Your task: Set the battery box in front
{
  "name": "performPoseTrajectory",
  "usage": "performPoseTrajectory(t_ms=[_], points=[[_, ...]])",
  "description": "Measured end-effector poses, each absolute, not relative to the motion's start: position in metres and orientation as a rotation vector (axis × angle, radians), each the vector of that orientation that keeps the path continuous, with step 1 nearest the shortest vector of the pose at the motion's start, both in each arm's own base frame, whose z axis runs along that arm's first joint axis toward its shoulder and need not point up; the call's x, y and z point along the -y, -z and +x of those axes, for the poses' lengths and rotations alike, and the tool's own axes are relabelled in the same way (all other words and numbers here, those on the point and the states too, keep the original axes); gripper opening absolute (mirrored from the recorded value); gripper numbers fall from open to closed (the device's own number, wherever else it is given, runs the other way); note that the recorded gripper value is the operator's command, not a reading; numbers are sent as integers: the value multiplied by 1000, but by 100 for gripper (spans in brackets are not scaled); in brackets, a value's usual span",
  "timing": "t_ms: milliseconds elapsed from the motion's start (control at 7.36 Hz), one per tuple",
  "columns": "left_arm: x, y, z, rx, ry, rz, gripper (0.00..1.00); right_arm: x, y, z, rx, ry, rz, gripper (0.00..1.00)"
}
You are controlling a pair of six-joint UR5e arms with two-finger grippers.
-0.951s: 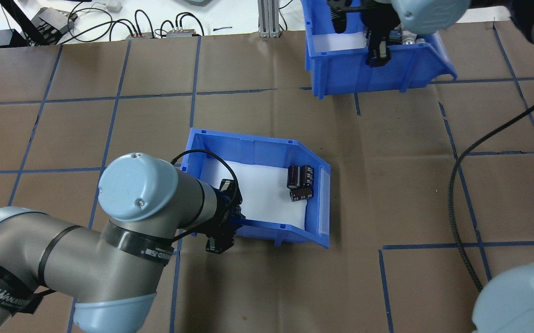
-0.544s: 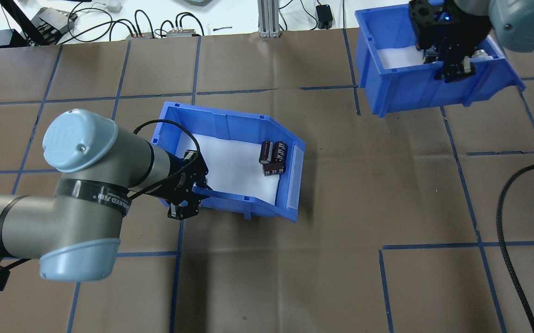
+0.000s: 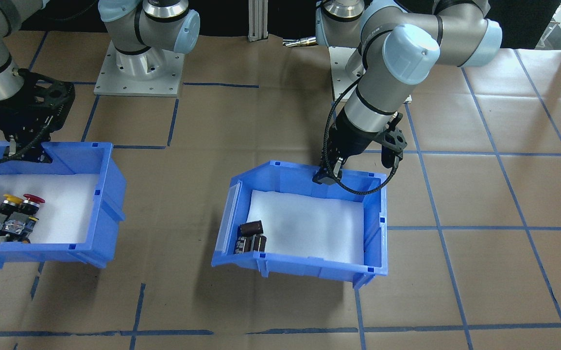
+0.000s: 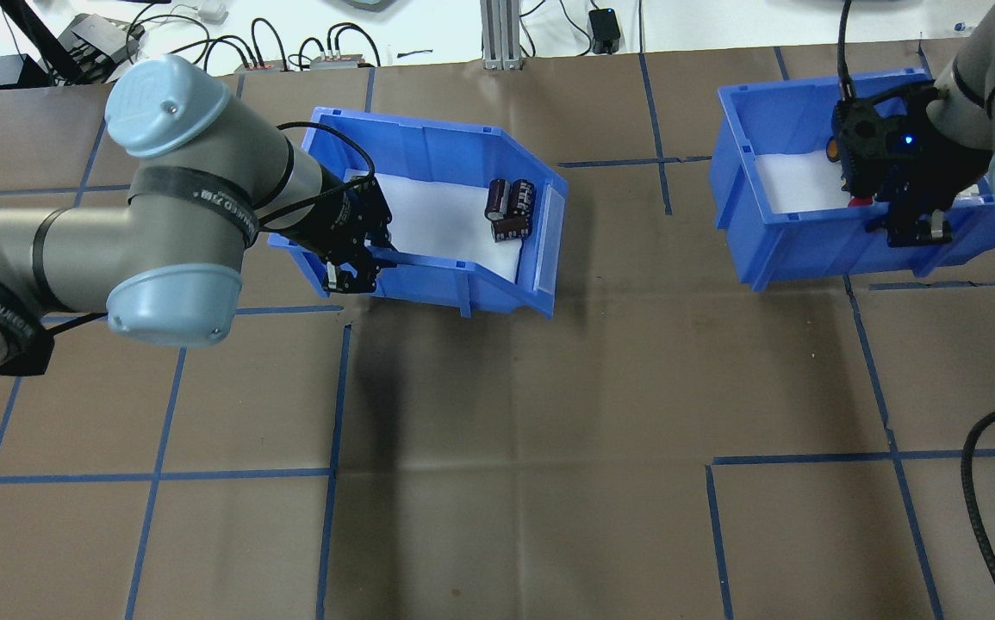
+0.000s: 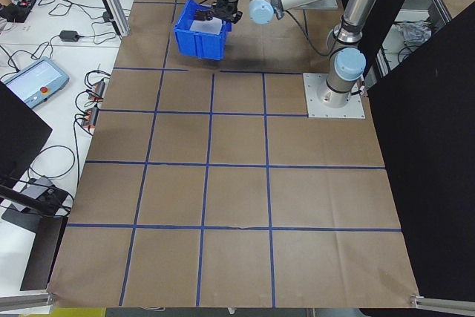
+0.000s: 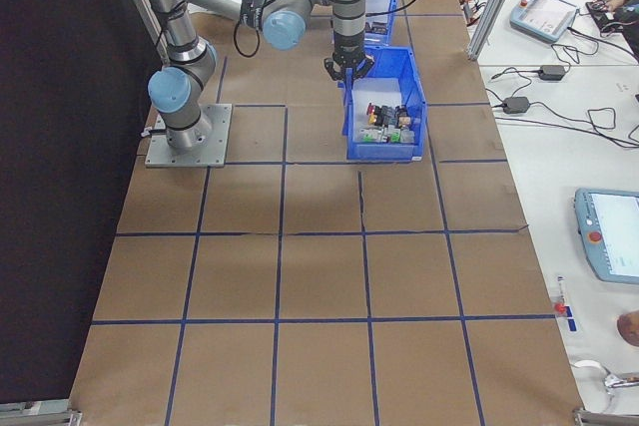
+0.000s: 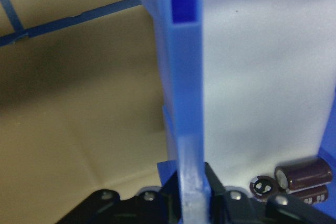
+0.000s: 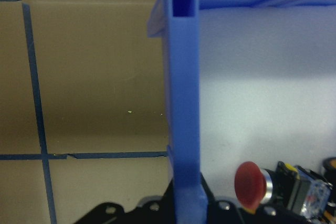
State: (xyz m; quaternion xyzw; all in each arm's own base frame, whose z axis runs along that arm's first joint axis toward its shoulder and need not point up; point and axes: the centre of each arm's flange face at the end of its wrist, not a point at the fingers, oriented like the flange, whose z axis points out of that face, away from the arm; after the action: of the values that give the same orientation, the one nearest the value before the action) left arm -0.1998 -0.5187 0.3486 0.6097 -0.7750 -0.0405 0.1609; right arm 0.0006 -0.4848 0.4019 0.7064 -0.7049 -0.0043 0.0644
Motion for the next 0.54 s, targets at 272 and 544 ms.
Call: performPoseTrajectory(t_ms=[272, 544], points=[[591, -343, -251, 2127, 159, 1791, 0, 457, -388, 7, 2131, 11, 2125, 1], [657, -330, -305, 2071, 164, 1816, 8, 439, -380, 12, 2138, 21, 2133, 2]])
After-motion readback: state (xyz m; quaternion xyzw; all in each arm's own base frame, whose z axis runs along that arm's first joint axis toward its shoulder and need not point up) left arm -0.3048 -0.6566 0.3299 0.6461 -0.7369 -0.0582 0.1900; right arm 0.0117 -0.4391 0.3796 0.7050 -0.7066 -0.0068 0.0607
